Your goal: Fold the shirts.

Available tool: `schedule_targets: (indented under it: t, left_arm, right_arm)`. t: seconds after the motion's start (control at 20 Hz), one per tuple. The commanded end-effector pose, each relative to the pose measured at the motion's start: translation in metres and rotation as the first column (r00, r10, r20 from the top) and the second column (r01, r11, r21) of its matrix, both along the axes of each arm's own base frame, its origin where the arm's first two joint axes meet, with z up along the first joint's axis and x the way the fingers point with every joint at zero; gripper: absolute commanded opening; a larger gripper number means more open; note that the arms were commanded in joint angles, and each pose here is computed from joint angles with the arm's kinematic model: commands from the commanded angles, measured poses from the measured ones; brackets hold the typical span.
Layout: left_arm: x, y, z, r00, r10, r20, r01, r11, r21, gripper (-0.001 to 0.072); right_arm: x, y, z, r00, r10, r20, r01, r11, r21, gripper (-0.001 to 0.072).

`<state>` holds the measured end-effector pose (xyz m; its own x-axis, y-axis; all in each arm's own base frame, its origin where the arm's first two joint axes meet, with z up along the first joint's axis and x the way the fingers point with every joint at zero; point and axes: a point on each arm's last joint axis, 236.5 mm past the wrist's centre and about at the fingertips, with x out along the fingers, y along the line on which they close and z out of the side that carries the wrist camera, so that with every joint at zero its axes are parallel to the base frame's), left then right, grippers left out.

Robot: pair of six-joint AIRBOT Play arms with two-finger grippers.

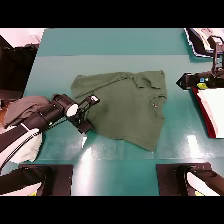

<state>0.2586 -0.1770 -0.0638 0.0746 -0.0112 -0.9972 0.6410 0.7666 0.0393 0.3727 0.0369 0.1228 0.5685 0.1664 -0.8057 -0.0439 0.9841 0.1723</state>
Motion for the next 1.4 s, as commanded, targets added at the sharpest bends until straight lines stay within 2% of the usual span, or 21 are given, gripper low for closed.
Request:
schedule_targets:
  t: [0.0,0.2,0.5,0.55,0.6,0.7,0.75,0.8,0.9,0.95,1.0,1.2,1.3,1.35]
  left_arm:
    - [0.006,0.009,-0.007,1.0,-0.005,0.022,0.004,0.998,0.057,0.0543]
    - [0.006,0.009,-0.011,1.0,0.005,0.015,-0.006,0.998,0.06,0.0541]
    - [0.006,-0.002,-0.013,0.999,0.041,0.018,-0.041,0.999,0.007,0.054]
    - [0.006,-0.003,-0.013,0.999,0.044,0.016,-0.044,0.999,0.003,0.0386]
    - [0.005,-0.005,-0.013,0.999,0.043,0.011,-0.043,0.999,-0.003,0.0169]
    - [0.004,-0.006,-0.013,0.999,0.047,0.007,-0.047,0.999,-0.008,0.0143]
    - [0.004,-0.006,-0.013,0.999,0.047,0.007,-0.047,0.999,-0.007,0.0047]
    - [0.004,-0.005,-0.013,0.999,0.044,0.008,-0.044,0.999,-0.003,0.0022]
    - [0.007,0.001,-0.003,0.999,0.044,0.017,-0.044,0.999,0.014,0.0021]
    - [0.014,0.001,0.012,0.998,0.048,0.048,-0.048,0.999,0.003,0.0021]
    - [0.024,0.0,0.032,0.994,0.063,0.093,-0.06,0.998,-0.029,0.0021]
    - [0.056,0.037,0.133,0.933,0.223,0.283,-0.177,0.968,-0.178,0.0021]
    - [0.059,0.087,0.159,0.881,0.332,0.336,-0.283,0.941,-0.186,0.0021]
    - [0.058,0.114,0.166,0.854,0.391,0.344,-0.348,0.92,-0.181,0.0021]
  right_arm:
    - [0.0,0.0,0.001,1.0,-0.002,0.005,0.002,1.0,0.001,0.0447]
    - [-0.001,0.0,0.001,1.0,-0.001,0.002,0.001,1.0,0.001,0.0448]
    - [-0.001,0.0,0.001,1.0,-0.001,0.003,0.001,1.0,0.001,0.0447]
    - [-0.001,0.0,0.001,1.0,-0.001,0.003,0.001,1.0,0.001,0.0447]
    - [-0.001,0.0,0.001,1.0,-0.001,0.003,0.001,1.0,0.001,0.0447]
    - [-0.001,0.0,0.001,1.0,-0.001,0.003,0.001,1.0,0.001,0.0447]
    - [-0.001,0.0,0.001,1.0,-0.001,0.003,0.001,1.0,0.001,0.0447]
    - [-0.001,0.0,0.001,1.0,-0.001,0.002,0.001,1.0,0.001,0.0447]
    - [-0.003,0.0,0.0,1.0,0.0,-0.005,0.0,1.0,0.001,0.0423]
    - [-0.005,0.001,-0.002,1.0,0.004,-0.019,-0.004,1.0,0.004,0.0346]
    - [-0.01,0.005,-0.004,0.999,0.01,-0.04,-0.01,1.0,0.019,0.0315]
    - [-0.041,0.011,-0.021,0.982,0.061,-0.18,-0.044,0.995,0.092,0.0316]
    - [-0.06,0.013,-0.041,0.961,0.087,-0.262,-0.047,0.987,0.153,0.0326]
    - [-0.071,0.015,-0.053,0.951,0.088,-0.296,-0.032,0.981,0.189,0.0405]
